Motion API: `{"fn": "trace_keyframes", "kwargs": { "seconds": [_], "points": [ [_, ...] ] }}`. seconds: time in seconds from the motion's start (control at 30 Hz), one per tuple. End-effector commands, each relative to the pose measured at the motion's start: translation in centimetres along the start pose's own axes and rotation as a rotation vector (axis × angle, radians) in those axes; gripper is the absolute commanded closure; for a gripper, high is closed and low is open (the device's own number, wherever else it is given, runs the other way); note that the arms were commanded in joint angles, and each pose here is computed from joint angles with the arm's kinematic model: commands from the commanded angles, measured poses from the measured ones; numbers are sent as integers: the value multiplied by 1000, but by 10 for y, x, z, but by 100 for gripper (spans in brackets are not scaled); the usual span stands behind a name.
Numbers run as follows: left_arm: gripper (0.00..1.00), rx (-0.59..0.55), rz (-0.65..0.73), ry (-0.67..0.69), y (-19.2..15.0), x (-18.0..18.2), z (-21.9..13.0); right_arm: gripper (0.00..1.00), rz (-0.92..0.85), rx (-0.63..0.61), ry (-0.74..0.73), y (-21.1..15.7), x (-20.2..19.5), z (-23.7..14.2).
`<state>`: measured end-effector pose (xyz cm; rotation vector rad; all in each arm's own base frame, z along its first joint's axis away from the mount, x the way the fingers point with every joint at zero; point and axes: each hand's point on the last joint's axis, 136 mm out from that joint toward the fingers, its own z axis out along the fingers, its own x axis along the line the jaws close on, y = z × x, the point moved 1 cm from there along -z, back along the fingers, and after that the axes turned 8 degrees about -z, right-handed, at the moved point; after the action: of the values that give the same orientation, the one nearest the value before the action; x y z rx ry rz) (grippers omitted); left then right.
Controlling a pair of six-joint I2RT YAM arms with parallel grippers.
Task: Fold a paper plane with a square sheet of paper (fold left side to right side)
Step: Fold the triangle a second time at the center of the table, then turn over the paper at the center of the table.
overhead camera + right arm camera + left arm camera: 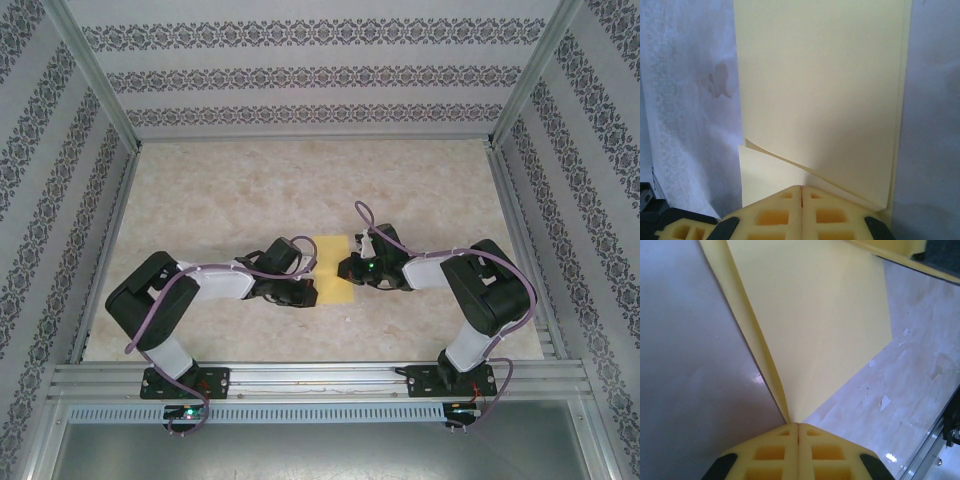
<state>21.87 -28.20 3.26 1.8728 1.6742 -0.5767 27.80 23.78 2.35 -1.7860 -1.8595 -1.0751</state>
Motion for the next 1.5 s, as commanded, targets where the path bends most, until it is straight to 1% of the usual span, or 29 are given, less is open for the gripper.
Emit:
{"fn": "trace_keyframes", "kwargs": {
  "seconds": [0.0,0.17,0.2,0.27,0.37,0.5,0.73,0.93,1.03,1.1,1.4,1.47],
  "points": [
    [91,-33,52,6,0,-7,-13,100,8,31,-50,-6,-9,-2],
    [81,-155,89,25,17,-11,-35,100,-42,-11,11,15,20,-13],
    [79,-184,92,28,21,-11,-40,98,-56,-22,24,19,26,-16],
    [71,-253,92,32,31,-9,-51,93,-92,-41,46,27,38,-24],
    [62,-341,90,22,44,-9,-65,82,-137,-78,46,35,47,-39],
    [54,-403,100,-13,59,-13,-75,66,-168,-153,13,43,45,-65],
    [52,-376,125,-47,74,-22,-66,38,-173,-291,-38,44,29,-110],
    [52,-360,151,-24,86,-20,-55,25,-137,-347,-33,33,15,-130],
    [53,-325,155,-26,88,-19,-46,13,-112,-371,-24,27,9,-136],
    [53,-307,152,-33,91,-19,-39,3,-96,-389,-15,23,5,-140],
    [60,-267,124,-40,100,-14,-16,2,-74,-415,2,17,1,-147],
    [64,-261,119,-46,100,-13,-12,2,-72,-416,-1,17,0,-147]
  ]
}}
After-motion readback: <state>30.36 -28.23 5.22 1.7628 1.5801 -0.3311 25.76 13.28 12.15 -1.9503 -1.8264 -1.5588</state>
